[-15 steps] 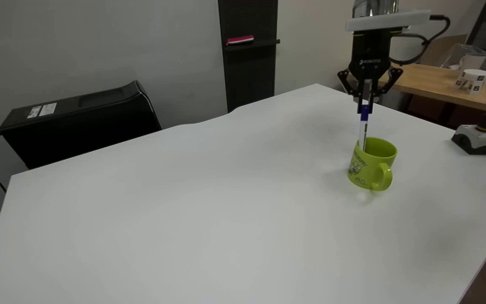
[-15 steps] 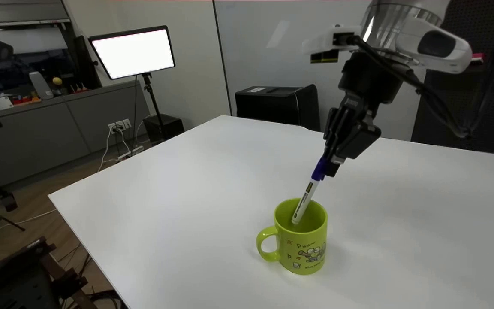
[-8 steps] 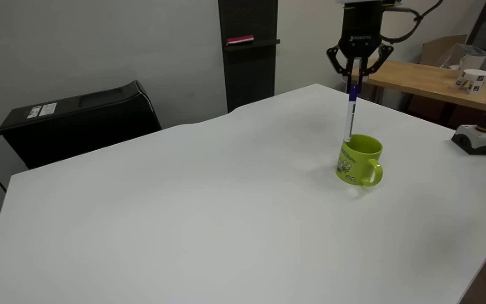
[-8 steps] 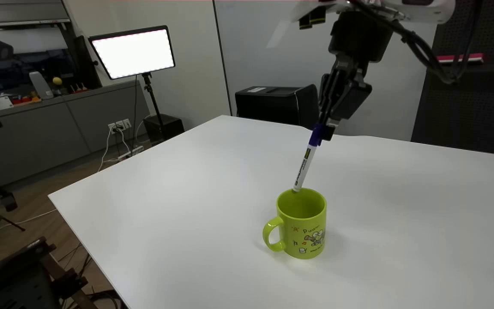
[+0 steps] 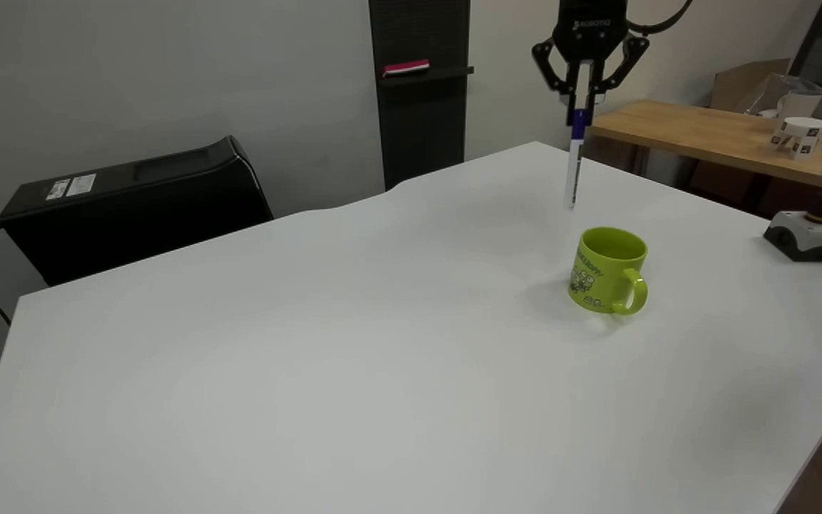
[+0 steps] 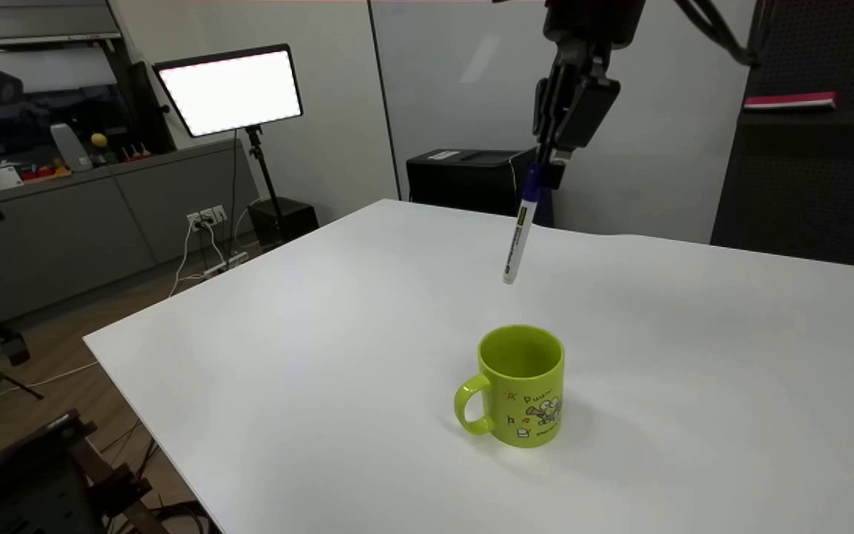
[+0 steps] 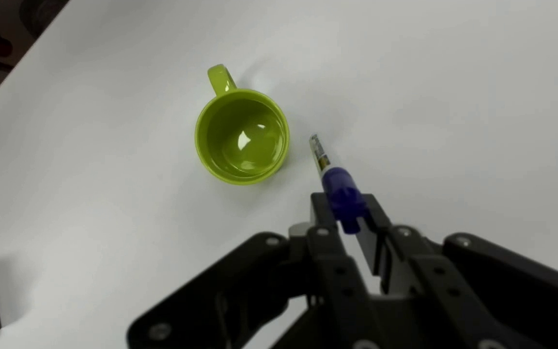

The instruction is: Take the blue marker out of the yellow mug

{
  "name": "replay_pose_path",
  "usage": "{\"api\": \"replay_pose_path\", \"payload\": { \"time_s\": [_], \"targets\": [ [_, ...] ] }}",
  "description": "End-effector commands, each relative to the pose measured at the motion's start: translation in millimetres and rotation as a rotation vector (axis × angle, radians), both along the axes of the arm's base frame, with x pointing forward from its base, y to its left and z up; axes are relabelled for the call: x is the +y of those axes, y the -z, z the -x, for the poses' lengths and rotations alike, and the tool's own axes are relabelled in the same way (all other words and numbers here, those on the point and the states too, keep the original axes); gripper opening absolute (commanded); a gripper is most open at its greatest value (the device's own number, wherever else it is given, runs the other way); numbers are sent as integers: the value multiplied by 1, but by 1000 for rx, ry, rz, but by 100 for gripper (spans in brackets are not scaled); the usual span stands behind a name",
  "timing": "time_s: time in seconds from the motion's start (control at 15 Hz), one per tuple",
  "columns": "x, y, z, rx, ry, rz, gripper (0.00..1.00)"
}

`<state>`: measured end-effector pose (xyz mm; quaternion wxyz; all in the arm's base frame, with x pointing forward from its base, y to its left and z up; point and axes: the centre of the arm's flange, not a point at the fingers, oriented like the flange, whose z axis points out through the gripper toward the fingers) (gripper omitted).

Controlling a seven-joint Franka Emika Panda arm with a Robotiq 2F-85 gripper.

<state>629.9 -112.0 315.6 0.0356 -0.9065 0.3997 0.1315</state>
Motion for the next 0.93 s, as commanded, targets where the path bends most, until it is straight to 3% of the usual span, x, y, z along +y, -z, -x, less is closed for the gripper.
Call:
{"api": "replay_pose_path", "payload": {
  "time_s": [0.0,0.6,0.87],
  "targets": [
    [22,-5,-1,-71,-16,32,5],
    [116,55,2,-223,-164,72,5],
    [142,86,12,-426,-204,168,5]
  ]
}}
